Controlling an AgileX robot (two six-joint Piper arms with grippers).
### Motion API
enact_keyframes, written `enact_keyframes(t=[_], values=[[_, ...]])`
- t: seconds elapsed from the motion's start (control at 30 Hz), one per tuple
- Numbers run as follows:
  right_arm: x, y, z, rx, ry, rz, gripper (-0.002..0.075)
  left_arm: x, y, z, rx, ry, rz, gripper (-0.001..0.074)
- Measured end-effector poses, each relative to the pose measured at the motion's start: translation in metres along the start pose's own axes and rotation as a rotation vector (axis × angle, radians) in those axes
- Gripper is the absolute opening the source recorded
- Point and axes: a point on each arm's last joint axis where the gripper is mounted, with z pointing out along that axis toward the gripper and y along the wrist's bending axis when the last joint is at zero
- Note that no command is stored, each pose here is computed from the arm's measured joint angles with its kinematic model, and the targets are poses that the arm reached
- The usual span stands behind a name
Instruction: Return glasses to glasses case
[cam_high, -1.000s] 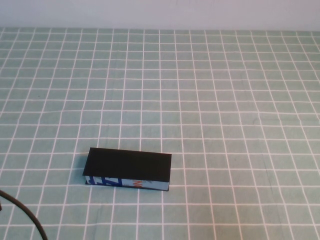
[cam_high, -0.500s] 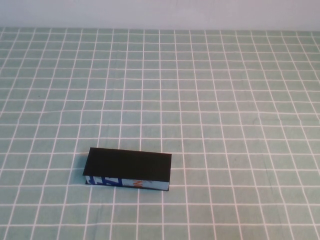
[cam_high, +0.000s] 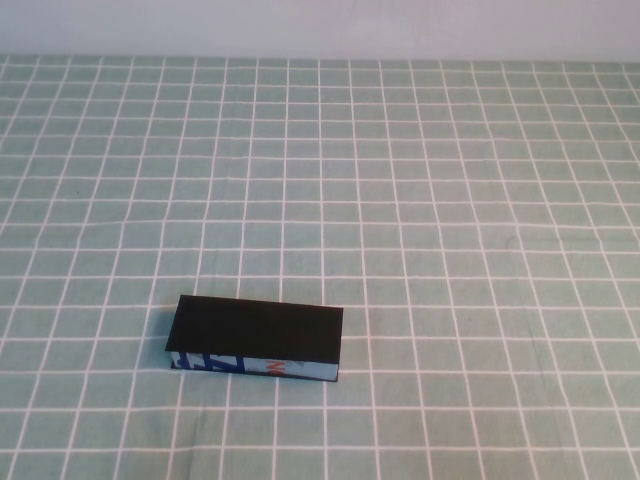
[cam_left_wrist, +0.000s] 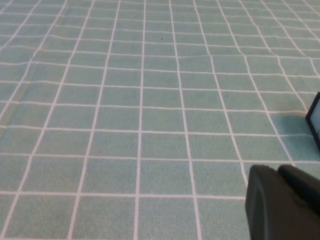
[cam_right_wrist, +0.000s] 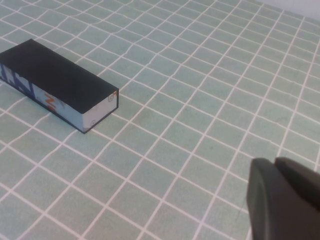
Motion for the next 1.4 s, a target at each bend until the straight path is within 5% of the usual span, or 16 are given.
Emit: enact_keyframes(t=[0.97, 1.4], values=[[0.001, 0.000, 0.000, 0.000, 0.005, 0.004, -0.0013, 0.001, 0.000, 0.000, -0.002, 0.009, -0.006, -0.0001], [0.006, -0.010, -0.036, 0.262, -0.158, 0.078, -0.0013, 0.001, 0.000, 0.000, -0.002, 0.009, -0.008, -0.0001]])
